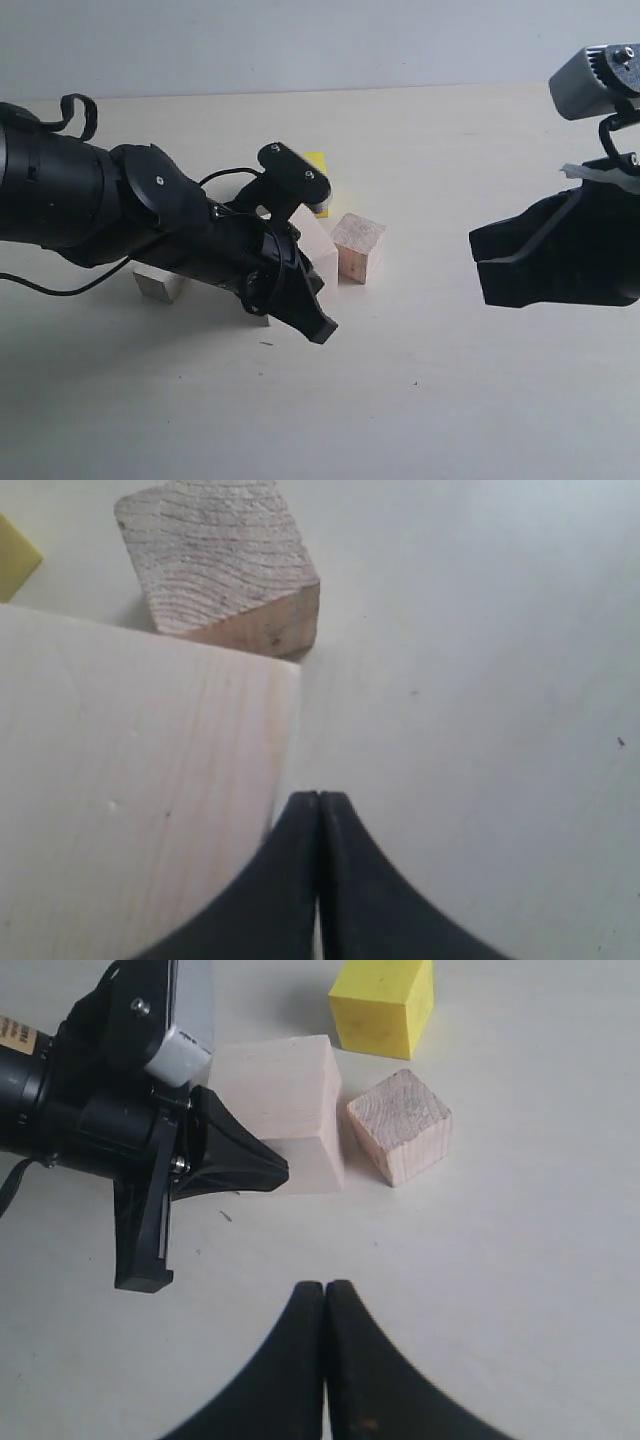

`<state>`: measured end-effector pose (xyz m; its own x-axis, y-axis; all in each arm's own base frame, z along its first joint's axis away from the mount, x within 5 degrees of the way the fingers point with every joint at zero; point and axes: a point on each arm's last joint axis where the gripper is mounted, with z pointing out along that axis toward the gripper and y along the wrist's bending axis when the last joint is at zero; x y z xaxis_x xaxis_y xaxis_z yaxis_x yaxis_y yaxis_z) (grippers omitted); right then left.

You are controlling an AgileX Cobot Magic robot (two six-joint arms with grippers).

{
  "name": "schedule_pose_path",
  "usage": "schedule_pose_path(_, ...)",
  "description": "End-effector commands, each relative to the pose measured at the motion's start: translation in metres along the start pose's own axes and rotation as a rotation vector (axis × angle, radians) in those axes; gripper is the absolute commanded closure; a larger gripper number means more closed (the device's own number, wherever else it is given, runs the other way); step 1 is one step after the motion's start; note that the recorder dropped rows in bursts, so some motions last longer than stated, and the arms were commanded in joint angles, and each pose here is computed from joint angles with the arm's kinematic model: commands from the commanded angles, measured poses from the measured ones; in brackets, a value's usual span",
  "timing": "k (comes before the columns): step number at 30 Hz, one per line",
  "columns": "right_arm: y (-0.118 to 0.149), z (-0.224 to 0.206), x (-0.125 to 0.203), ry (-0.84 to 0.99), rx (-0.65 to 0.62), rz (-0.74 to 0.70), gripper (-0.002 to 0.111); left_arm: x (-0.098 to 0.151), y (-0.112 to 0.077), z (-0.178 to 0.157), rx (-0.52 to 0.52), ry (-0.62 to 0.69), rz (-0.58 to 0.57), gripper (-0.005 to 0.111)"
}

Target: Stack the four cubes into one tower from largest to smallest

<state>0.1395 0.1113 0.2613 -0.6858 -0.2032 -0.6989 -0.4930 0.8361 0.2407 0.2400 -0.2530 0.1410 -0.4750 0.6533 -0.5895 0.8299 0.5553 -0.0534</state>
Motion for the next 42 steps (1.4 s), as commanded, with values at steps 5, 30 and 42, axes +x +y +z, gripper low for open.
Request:
schedule_pose_path(5, 0.0, 0.0, -0.001, 0.001, 0.002, -0.021, 0.108, 0.003, 0.004, -0.001, 0.02, 0.029, 0.019, 0.107)
schedule_pose_path(30, 0.001, -0.001, -0.007, -0.071, -0.002, -0.014, 0.108, 0.011, 0.036, -0.006, -0.043, 0.05, 0.0, 0.107)
schedule_pose_path(42, 0.001, -0.001, -0.007, -0.066, -0.004, -0.01, 0.108, 0.009, 0.036, -0.006, -0.052, 0.033, -0.028, 0.107)
